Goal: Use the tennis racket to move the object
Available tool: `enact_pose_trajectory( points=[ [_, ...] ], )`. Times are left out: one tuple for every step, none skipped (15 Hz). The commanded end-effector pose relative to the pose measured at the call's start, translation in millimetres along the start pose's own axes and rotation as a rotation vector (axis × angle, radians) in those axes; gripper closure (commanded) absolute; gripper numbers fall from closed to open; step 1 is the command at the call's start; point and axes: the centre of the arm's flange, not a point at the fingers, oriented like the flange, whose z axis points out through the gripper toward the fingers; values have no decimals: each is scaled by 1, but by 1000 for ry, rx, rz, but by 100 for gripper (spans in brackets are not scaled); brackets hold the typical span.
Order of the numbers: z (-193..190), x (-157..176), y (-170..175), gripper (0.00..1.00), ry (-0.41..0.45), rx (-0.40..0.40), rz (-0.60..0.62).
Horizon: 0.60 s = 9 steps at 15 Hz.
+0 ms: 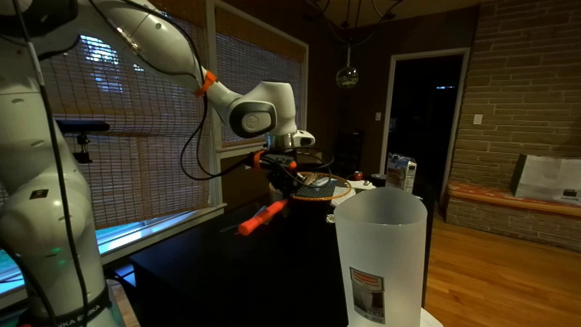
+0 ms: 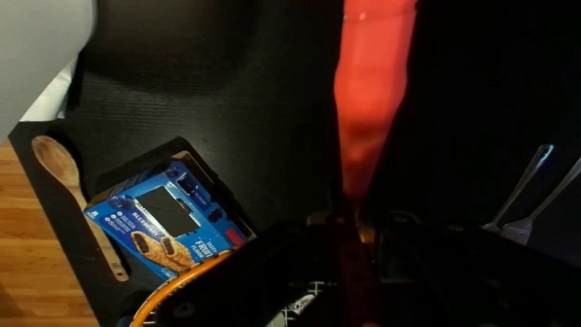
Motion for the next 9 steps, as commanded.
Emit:
enact_pose_trajectory(
  points=[
    [-25, 3, -1, 97, 11, -11, 10],
    [-27, 5, -3, 97, 11, -10, 7],
    [-28, 8, -4, 97, 10, -10, 4],
    [-28, 13, -6, 97, 6, -8, -1],
    [-29, 18, -7, 97, 2, -7, -4],
    [-29, 24, -8, 97, -2, -3, -8],
    [-31, 31, -10, 97, 0, 0, -13],
    [-32, 38, -11, 97, 3, 1, -25],
    [-33, 46, -13, 97, 5, 5, -39]
  ],
)
